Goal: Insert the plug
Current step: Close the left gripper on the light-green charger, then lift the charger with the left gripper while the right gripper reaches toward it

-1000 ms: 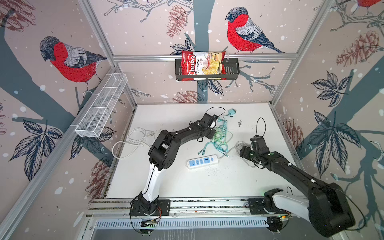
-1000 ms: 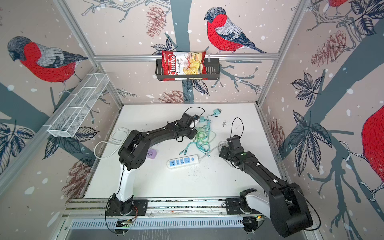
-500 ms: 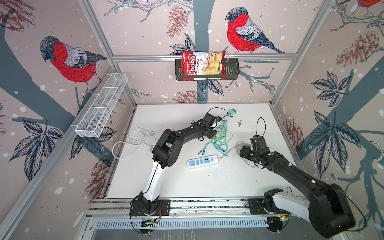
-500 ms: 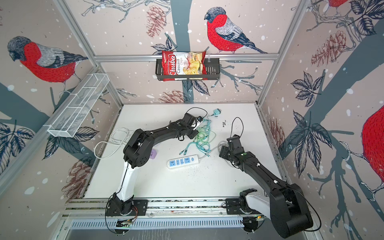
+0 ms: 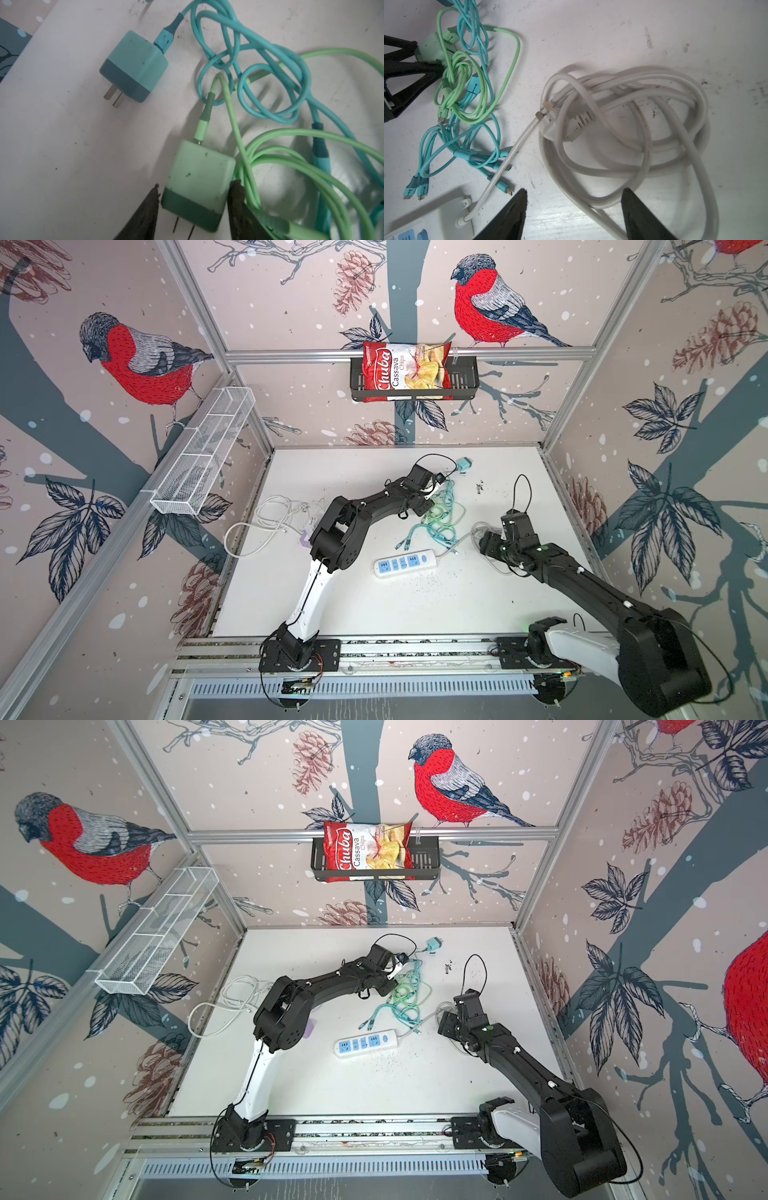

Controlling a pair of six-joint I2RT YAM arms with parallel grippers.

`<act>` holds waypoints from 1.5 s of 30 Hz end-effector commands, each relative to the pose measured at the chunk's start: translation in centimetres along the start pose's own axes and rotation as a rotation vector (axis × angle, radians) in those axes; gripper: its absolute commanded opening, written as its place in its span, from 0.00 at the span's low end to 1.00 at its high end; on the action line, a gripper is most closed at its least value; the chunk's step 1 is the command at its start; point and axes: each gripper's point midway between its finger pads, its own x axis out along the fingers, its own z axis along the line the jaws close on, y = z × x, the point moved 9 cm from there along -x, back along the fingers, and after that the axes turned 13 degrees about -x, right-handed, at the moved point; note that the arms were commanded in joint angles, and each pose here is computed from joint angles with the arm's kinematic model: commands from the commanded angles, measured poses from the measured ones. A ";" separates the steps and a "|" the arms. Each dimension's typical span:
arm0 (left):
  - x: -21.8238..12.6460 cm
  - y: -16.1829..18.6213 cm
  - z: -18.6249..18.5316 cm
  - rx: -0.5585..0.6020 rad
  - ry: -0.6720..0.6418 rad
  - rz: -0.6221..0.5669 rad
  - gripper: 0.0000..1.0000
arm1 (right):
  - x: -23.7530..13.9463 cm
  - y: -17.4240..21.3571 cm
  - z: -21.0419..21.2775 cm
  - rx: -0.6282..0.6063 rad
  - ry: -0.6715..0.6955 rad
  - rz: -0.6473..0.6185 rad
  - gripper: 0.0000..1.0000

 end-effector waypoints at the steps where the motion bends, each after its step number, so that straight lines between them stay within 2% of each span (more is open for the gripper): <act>1: 0.3 0.2 -0.1 0.018 0.019 0.022 0.49 | 0.0 -0.1 0.1 -0.012 -0.006 -0.009 0.73; 7: 0.6 0.3 0.0 0.022 0.032 0.035 0.48 | 0.0 -0.1 0.1 -0.013 -0.006 -0.009 0.73; 18: 1.4 0.6 -0.2 0.016 0.058 0.067 0.30 | -0.1 -0.2 0.1 -0.013 -0.009 -0.013 0.73; 22: 1.1 0.3 0.2 -0.005 0.018 0.040 0.25 | -0.2 -0.3 0.2 -0.011 -0.013 -0.018 0.72; 27: -1.6 -0.8 0.9 -0.065 -0.036 -0.092 0.22 | -1.0 -0.9 0.3 0.010 -0.034 -0.076 0.72; 34: -7.5 -1.9 1.6 -0.141 -0.108 -0.337 0.21 | -3.8 -2.9 1.4 0.000 -0.151 -0.216 0.73; 39: -11.5 -1.3 2.3 -0.186 -0.245 -0.478 0.21 | -5.8 -4.4 3.0 -0.048 -0.314 -0.310 0.74; 42: -13.5 -0.1 1.8 -0.180 -0.244 -0.567 0.21 | -7.2 -5.4 4.2 -0.094 -0.443 -0.386 0.74; 45: -15.3 0.7 0.6 -0.151 -0.186 -0.635 0.22 | -8.6 -6.3 5.2 -0.151 -0.548 -0.466 0.74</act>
